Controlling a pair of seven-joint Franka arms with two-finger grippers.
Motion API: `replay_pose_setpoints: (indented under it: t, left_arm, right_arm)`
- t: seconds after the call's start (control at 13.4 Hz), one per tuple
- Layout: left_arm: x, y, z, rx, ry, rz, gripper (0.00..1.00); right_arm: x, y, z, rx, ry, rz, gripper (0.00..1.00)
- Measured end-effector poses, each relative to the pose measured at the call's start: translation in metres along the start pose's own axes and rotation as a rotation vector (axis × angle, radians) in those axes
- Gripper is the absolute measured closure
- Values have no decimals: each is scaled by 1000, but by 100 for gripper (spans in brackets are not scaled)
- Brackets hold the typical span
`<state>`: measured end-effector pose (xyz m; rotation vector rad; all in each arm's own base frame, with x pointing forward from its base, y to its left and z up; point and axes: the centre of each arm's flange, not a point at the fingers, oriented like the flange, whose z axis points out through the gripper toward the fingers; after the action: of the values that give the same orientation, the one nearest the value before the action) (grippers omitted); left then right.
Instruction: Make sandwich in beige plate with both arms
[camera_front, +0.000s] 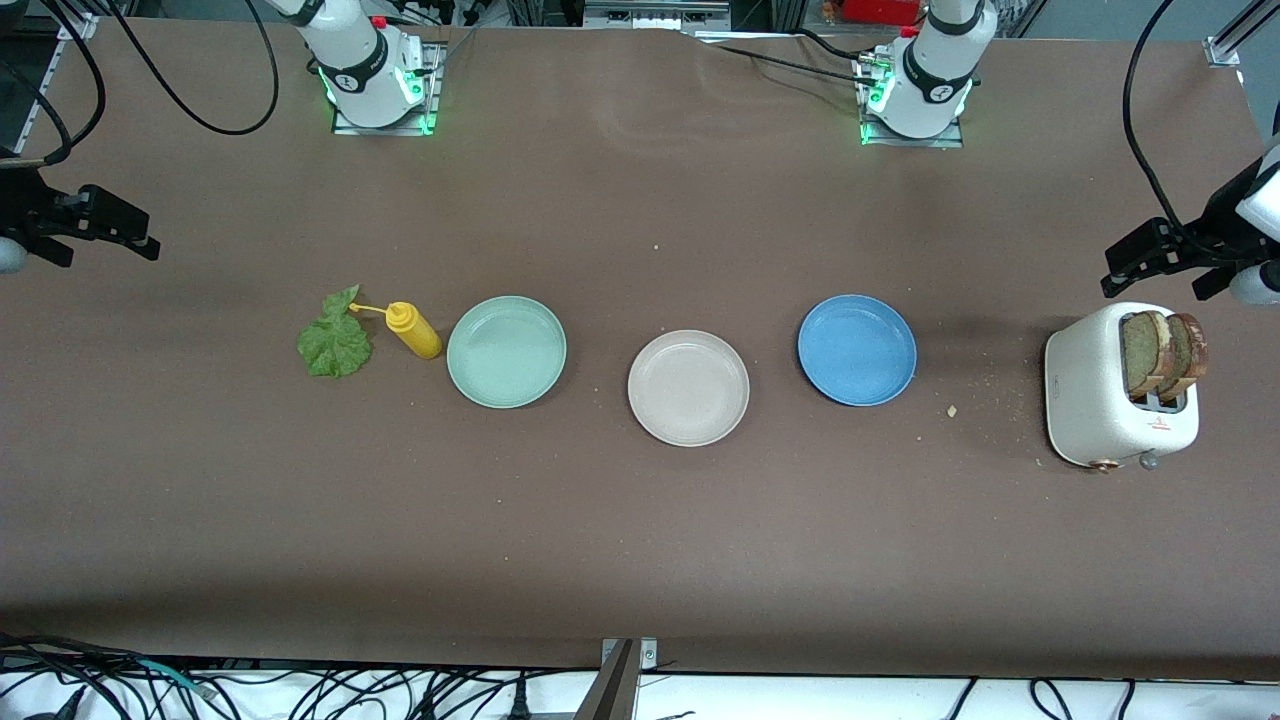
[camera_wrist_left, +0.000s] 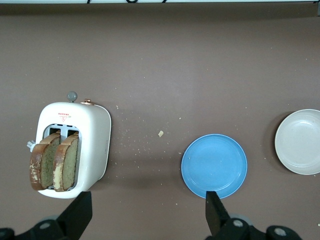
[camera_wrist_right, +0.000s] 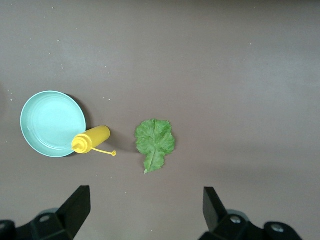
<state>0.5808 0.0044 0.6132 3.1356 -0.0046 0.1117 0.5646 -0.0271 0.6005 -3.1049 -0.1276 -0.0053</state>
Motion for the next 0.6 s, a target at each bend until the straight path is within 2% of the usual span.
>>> replay_pose_setpoints:
  t: [0.3, 0.6]
  left_arm:
    - [0, 0, 0, 0, 0, 2, 0]
    - [0, 0, 1, 0, -1, 5, 0]
  right_arm:
    - [0, 0, 0, 0, 3, 0, 0]
    - [5, -4, -4, -6, 43, -8, 0]
